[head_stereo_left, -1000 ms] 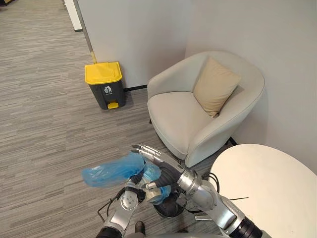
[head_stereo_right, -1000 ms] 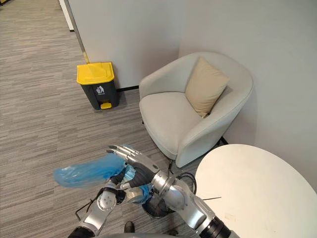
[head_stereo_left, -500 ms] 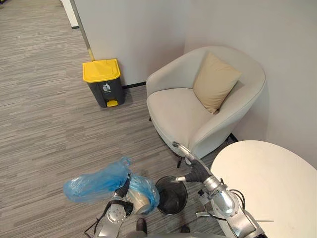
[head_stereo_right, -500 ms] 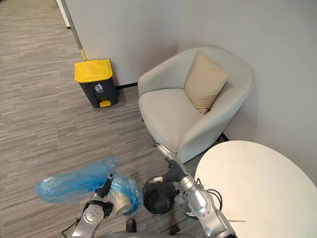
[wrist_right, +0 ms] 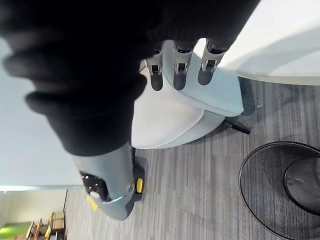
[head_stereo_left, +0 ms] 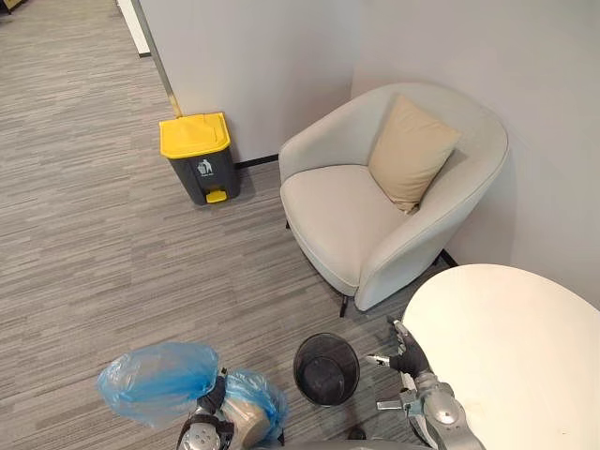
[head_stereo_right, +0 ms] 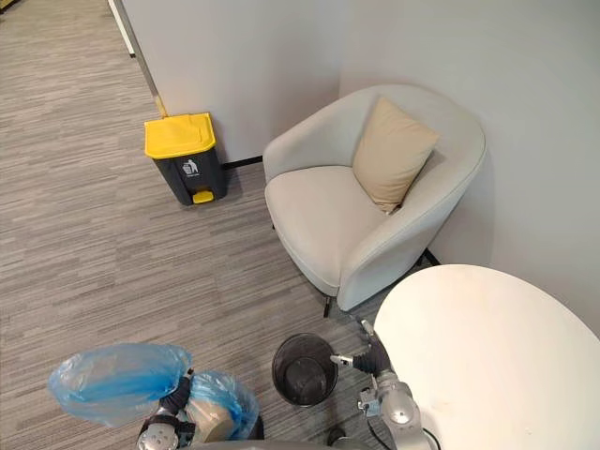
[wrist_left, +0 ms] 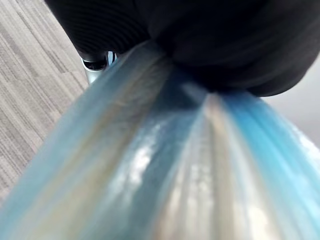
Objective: Gather rubbish on tea table into small bin, then transfer packed bag to large trash can.
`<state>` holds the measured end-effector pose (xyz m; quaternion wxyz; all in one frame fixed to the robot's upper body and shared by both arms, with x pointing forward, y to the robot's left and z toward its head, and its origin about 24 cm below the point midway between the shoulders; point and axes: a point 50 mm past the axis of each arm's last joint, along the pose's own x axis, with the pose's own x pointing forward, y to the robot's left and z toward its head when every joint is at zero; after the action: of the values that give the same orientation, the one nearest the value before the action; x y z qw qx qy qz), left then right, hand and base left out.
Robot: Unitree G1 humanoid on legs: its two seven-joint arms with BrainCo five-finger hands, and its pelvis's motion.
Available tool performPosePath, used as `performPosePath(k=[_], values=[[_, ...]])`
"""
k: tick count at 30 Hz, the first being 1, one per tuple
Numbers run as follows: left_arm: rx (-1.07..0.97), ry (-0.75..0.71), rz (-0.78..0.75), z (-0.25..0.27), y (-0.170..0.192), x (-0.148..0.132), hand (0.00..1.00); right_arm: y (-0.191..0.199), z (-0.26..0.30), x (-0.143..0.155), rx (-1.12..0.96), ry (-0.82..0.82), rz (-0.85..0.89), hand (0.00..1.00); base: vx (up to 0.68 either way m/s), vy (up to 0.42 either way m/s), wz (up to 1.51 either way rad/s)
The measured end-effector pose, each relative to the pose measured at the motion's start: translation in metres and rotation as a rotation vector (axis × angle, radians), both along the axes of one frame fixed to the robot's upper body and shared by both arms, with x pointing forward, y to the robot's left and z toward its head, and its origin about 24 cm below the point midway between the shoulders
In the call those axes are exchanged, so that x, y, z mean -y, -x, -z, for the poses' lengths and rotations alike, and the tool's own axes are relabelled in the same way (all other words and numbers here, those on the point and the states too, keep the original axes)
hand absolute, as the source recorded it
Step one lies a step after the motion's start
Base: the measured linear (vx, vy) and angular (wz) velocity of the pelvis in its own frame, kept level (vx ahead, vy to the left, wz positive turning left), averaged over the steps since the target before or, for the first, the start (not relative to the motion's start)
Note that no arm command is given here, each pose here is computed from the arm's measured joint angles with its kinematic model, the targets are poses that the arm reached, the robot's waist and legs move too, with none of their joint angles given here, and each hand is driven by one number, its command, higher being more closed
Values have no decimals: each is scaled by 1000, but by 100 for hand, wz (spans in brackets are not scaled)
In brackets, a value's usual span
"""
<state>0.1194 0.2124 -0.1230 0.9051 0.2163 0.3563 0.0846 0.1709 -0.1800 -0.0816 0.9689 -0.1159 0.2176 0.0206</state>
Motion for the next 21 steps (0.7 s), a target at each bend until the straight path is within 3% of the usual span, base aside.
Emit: performPosePath(k=[14,21], values=[[-26,63,-35,6,7,2,100,21,26,8,-151,-52,104,0,1,0,0],[-21,106,-50,7,8,4,100,11,25,8,-146,-49,96,0,-11,14,-22]])
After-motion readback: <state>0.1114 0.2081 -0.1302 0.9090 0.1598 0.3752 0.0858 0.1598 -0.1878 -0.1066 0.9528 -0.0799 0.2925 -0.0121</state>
